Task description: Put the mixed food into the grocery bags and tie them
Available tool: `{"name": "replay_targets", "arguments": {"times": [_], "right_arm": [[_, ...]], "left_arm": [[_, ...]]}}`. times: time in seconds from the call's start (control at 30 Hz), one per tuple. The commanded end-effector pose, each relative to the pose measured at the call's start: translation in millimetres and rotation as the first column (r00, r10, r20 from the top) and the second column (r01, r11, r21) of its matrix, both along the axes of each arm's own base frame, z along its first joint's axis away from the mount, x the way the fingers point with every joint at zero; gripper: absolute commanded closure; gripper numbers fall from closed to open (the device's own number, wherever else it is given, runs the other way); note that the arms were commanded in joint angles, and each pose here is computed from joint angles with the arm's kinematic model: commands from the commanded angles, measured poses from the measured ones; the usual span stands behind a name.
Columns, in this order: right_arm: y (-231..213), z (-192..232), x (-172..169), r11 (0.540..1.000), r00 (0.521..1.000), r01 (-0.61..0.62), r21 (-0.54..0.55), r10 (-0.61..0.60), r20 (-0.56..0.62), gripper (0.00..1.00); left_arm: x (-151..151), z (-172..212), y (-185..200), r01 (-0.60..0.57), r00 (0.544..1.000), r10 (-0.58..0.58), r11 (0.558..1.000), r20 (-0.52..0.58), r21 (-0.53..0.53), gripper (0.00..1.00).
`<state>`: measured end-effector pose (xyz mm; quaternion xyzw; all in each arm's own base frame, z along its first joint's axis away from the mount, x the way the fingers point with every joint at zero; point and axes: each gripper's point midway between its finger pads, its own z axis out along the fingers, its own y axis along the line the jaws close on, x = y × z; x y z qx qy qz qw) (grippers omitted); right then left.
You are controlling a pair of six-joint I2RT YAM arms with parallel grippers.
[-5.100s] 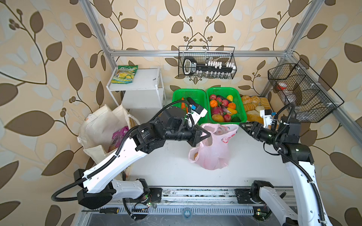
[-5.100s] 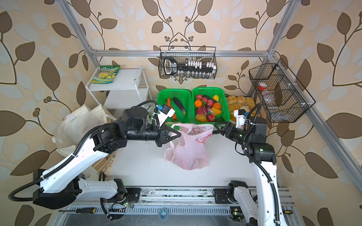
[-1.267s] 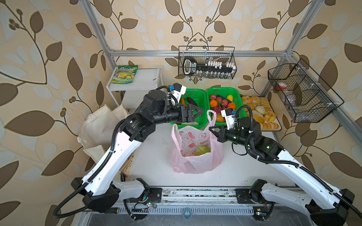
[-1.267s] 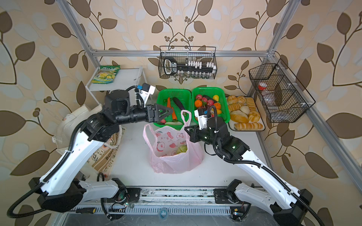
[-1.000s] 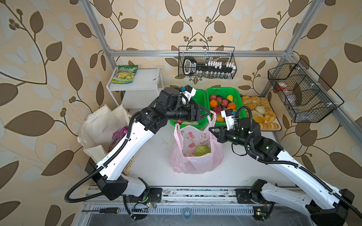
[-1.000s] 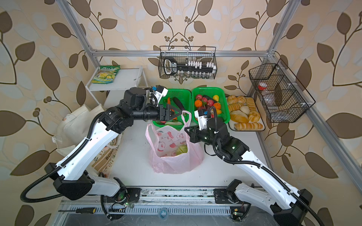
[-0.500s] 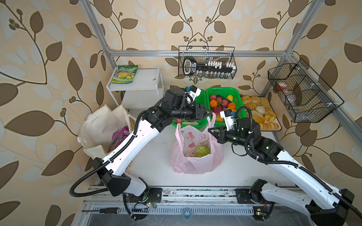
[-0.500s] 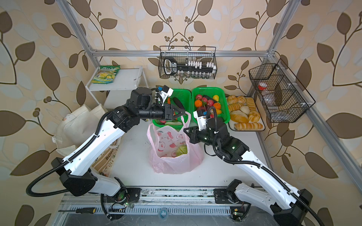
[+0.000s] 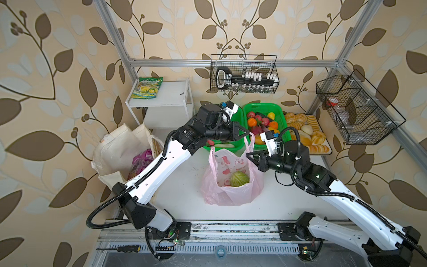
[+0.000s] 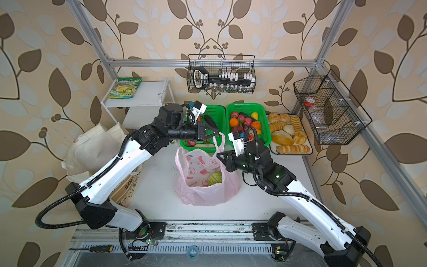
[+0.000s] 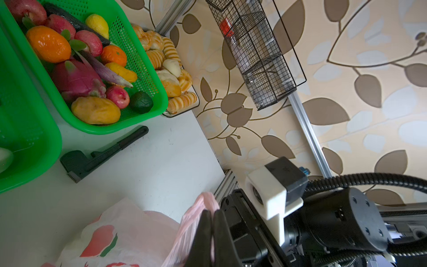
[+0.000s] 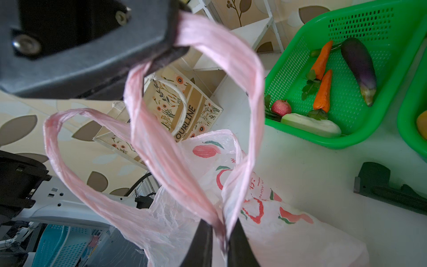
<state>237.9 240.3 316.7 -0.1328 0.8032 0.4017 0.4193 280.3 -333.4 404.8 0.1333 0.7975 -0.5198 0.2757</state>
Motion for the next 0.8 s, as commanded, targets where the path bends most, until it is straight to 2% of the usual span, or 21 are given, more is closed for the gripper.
{"name": "replay_targets", "arguments": {"times": [0.0,0.1,0.2,0.27,0.4,0.5,0.67,0.77], "right_arm": [[-11.6,1.6,-8.0,1.0,0.999,-0.011,-0.02,0.012,0.051,0.83],[-16.9,3.9,-15.9,0.999,0.993,-0.035,-0.038,0.039,0.109,0.74],[-22.9,11.4,-21.7,0.997,0.981,-0.042,-0.06,0.052,0.187,0.51],[-22.9,23.0,-26.5,0.996,0.961,-0.066,-0.067,0.081,0.265,0.4],[-22.9,48.5,-30.3,0.992,0.894,-0.083,-0.091,0.114,0.433,0.29],[-18.7,64.3,-33.1,0.985,0.818,-0.107,-0.132,0.163,0.552,0.24],[2.1,78.3,-47.4,0.948,0.716,-0.251,-0.194,0.317,0.622,0.11],[12.9,79.8,-45.0,0.933,0.685,-0.291,-0.21,0.356,0.635,0.08]], "left_arm": [[-31.8,49.2,4.4,0.095,0.991,-0.084,0.99,0.101,-0.101,1.0],[-50.8,59.9,5.1,0.17,0.984,-0.161,0.979,0.079,-0.111,1.0],[-66.3,67.8,10.1,0.215,0.976,-0.208,0.971,0.07,-0.107,1.0],[-75.3,75.1,13.2,0.239,0.97,-0.232,0.964,0.073,-0.116,1.0],[-89.4,92.0,17.4,0.286,0.957,-0.274,0.949,0.099,-0.135,1.0],[-93.9,94.0,19.8,0.3,0.951,-0.287,0.946,0.114,-0.122,1.0],[-91.8,83.8,19.0,0.297,0.954,-0.29,0.951,0.081,-0.088,1.0],[-94.2,84.5,16.6,0.321,0.946,-0.315,0.942,0.072,-0.095,1.0]]}}
